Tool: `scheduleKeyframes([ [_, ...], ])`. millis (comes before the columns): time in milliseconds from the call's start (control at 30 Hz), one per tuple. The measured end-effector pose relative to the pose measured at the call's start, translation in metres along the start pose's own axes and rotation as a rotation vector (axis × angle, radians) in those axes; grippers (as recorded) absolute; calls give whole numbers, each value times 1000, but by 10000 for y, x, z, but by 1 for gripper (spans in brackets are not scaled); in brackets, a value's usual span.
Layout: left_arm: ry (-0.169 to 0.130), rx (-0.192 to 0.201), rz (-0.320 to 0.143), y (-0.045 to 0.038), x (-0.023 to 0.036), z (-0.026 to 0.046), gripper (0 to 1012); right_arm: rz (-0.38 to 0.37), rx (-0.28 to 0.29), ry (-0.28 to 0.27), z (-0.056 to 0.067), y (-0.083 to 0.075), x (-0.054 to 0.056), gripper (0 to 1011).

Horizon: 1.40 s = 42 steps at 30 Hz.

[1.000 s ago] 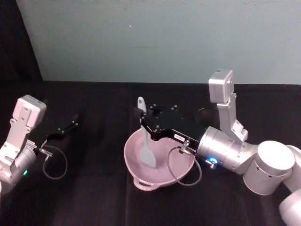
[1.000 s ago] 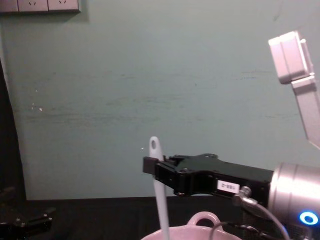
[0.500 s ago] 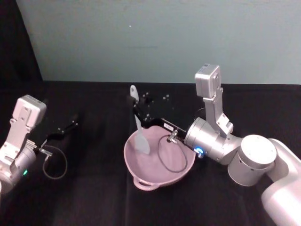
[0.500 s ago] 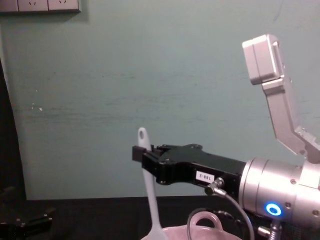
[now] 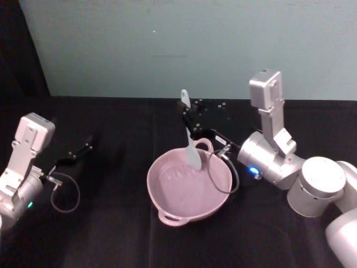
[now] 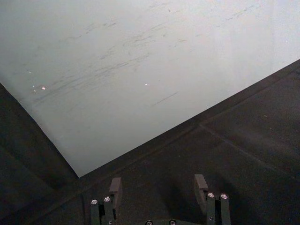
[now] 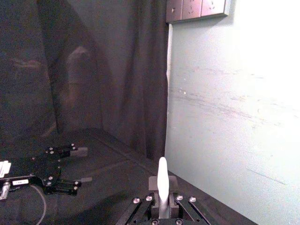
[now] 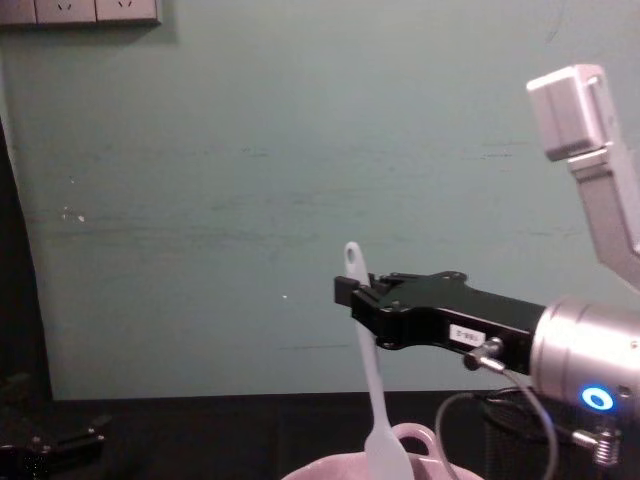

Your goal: Use the one hand to pick up the spoon and stir the clear water in the bowl.

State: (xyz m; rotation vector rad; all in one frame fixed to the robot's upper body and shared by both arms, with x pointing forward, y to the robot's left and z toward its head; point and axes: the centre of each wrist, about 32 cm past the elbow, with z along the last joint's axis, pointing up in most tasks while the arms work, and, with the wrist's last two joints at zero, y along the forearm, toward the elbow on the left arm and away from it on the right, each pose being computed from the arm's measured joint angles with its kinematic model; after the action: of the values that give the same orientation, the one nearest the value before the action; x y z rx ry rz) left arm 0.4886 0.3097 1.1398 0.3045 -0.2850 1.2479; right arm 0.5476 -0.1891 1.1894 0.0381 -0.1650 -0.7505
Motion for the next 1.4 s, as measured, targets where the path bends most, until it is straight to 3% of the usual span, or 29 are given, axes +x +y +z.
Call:
scheduleKeyframes([
  [267,0,0,0,0,0,0,1005,30,-7,23,52,-234,-61,116],
  [533,0,0,0,0,0,0,1005,108,-9,62,61,-303,-180,116],
  [767,0,0,0,0,0,0,1005,175,4,82,55,-178,-293,116],
  [967,0,0,0,0,0,0,1005,184,21,73,27,-39,-322,116],
  [1200,0,0,0,0,0,0,1005,115,34,25,-51,105,-276,116],
  [1400,0,0,0,0,0,0,1005,57,25,-11,-74,105,-206,116],
])
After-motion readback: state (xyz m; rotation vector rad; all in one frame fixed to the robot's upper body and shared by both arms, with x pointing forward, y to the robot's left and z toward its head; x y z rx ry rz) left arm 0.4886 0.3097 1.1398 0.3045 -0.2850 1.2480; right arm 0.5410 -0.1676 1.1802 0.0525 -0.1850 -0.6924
